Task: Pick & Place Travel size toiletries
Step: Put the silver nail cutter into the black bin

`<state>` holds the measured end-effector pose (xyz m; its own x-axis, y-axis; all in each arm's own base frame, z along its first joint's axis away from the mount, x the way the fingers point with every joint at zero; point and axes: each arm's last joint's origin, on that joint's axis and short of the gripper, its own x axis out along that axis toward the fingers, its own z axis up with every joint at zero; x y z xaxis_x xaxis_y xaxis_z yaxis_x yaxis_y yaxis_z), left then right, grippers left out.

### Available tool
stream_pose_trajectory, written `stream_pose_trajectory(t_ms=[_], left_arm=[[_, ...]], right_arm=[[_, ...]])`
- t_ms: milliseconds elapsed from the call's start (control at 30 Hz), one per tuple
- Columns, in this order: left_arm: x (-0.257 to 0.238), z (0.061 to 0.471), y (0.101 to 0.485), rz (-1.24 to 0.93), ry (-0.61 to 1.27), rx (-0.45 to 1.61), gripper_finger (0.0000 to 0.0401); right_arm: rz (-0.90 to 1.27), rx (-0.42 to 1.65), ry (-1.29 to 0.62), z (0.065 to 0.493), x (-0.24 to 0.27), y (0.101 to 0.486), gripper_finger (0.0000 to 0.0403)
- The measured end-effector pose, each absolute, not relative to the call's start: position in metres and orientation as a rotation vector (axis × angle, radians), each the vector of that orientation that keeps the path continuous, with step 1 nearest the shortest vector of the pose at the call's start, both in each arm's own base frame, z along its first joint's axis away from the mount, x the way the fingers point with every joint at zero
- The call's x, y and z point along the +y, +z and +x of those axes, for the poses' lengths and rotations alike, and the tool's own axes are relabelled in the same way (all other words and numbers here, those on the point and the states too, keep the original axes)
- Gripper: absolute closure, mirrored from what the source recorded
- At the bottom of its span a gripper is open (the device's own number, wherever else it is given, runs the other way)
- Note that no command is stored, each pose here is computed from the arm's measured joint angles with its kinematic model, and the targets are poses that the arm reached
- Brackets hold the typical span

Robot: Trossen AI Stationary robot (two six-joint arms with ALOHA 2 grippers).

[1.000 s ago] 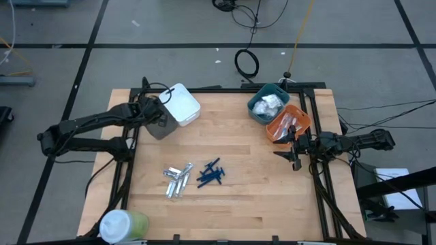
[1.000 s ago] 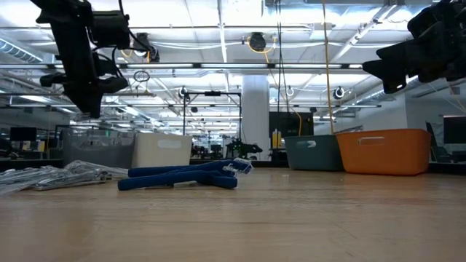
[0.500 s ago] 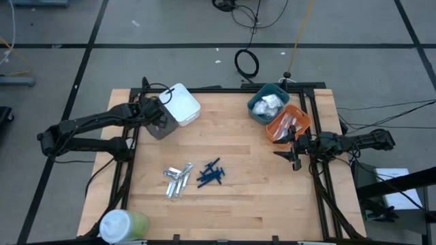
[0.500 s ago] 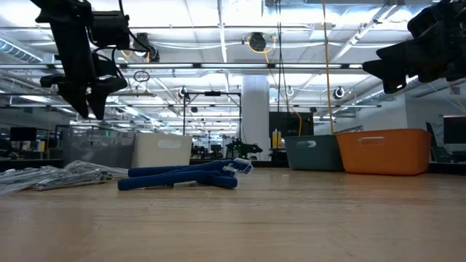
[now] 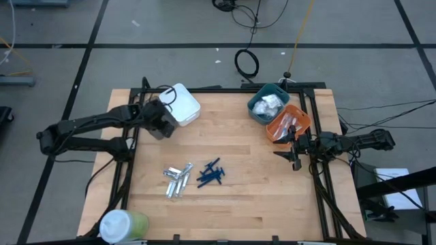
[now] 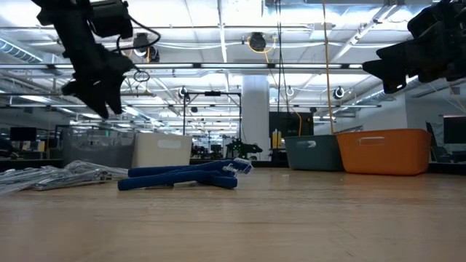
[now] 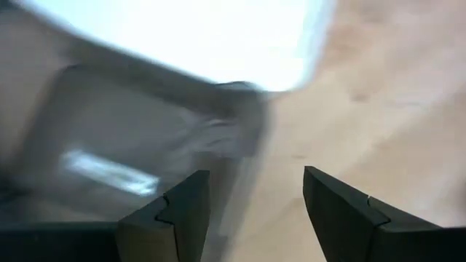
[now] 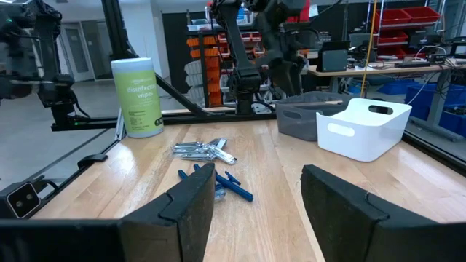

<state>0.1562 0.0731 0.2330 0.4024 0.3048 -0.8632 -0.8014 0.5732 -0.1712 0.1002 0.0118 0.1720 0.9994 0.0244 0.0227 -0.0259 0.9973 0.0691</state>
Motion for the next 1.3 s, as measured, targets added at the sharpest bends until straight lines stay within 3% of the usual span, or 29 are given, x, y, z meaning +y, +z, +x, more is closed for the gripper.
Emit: stream_pose_trajectory(t_ms=[300, 667, 967, 1300], left_arm=[[0.049, 0.176, 0.241, -0.509, 0.463, 0.836, 0.0187], [0.022, 0.183, 0.239, -0.536, 0.365, 0.870, 0.0187], [-0.019, 0.185, 0.237, -0.457, 0.143, 0.937, 0.0187], [-0.066, 0.195, 0.207, -0.444, 0.158, 1.114, 0.0187]], right_arm=[[0.069, -0.022, 0.025, 0.100, 0.012, 0.172, 0.0206], [0.070, -0.022, 0.025, 0.100, 0.012, 0.172, 0.0210], [0.069, -0.022, 0.025, 0.100, 0.012, 0.172, 0.0207], [0.069, -0.022, 0.025, 0.100, 0.012, 0.172, 0.0210]])
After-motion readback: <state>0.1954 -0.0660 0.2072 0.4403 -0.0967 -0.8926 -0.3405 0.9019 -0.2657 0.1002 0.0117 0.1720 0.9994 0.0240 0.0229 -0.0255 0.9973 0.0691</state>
